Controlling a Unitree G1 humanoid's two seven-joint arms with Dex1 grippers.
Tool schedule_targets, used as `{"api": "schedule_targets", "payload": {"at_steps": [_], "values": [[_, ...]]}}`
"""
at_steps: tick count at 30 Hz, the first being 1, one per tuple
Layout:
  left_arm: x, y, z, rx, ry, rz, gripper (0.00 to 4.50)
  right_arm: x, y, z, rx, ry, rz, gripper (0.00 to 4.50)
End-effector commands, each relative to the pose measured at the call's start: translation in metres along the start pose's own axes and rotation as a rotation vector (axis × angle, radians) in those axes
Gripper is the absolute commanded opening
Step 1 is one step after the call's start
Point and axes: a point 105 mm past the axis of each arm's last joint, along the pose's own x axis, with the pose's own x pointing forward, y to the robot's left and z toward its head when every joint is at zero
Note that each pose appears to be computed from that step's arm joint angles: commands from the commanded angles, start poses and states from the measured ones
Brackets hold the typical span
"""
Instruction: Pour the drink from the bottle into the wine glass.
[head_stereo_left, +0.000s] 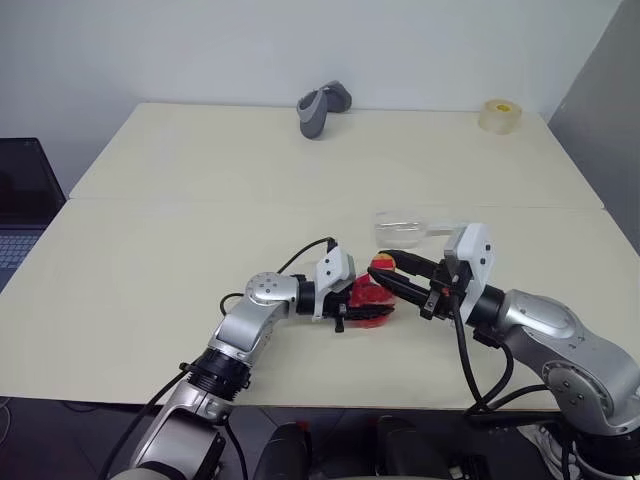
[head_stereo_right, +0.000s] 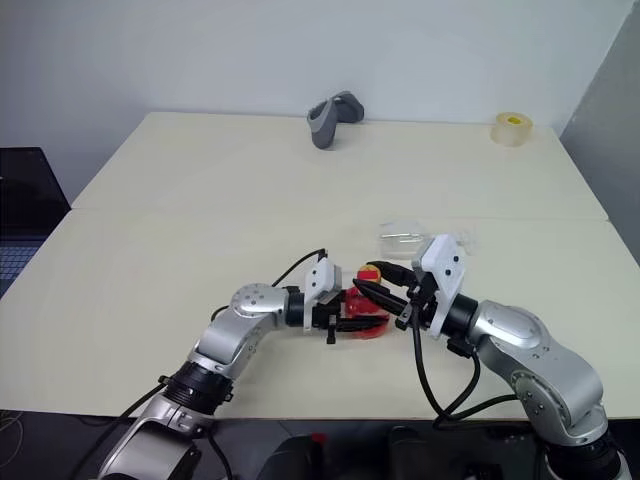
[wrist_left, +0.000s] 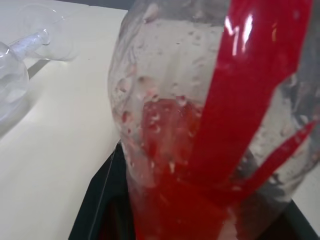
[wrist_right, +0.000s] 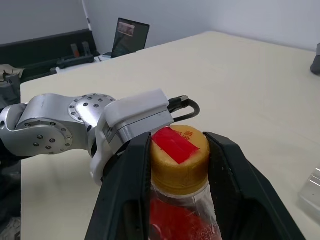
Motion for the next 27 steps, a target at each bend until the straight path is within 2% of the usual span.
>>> {"api": "schedule_targets", "payload": {"at_steps": [1, 5, 10, 13, 18, 23, 27], "values": [[-0.007, -0.014, 0.002, 0.017, 0.024, -0.09, 1.59, -0.004, 0.007, 0.0, -0.088, 0.063, 0.233, 1.25], [-0.009, -0.015, 0.0, 0.034, 0.038, -0.096, 1.43, -0.003, -0.006, -0.009, -0.148, 0.169, 0.379, 1.25], [-0.008, -0.013, -0.002, 0.052, 0.027, -0.044, 1.28, -0.004, 0.003, 0.001, -0.085, 0.112, 0.415, 1.25], [-0.006, -0.006, -0.002, 0.047, 0.005, 0.034, 1.28, -0.005, 0.002, 0.003, -0.057, 0.06, 0.306, 2.26], [-0.006, 0.001, -0.005, -0.007, -0.027, 0.156, 1.27, -0.012, -0.001, 0.02, -0.016, -0.104, -0.023, 4.01], [-0.009, 0.005, -0.012, -0.042, -0.024, 0.224, 1.22, -0.016, 0.009, 0.018, 0.0, -0.117, -0.243, 4.02], [-0.008, 0.006, -0.013, -0.05, -0.026, 0.229, 1.19, -0.01, 0.011, 0.015, 0.005, -0.111, -0.296, 4.02]]}}
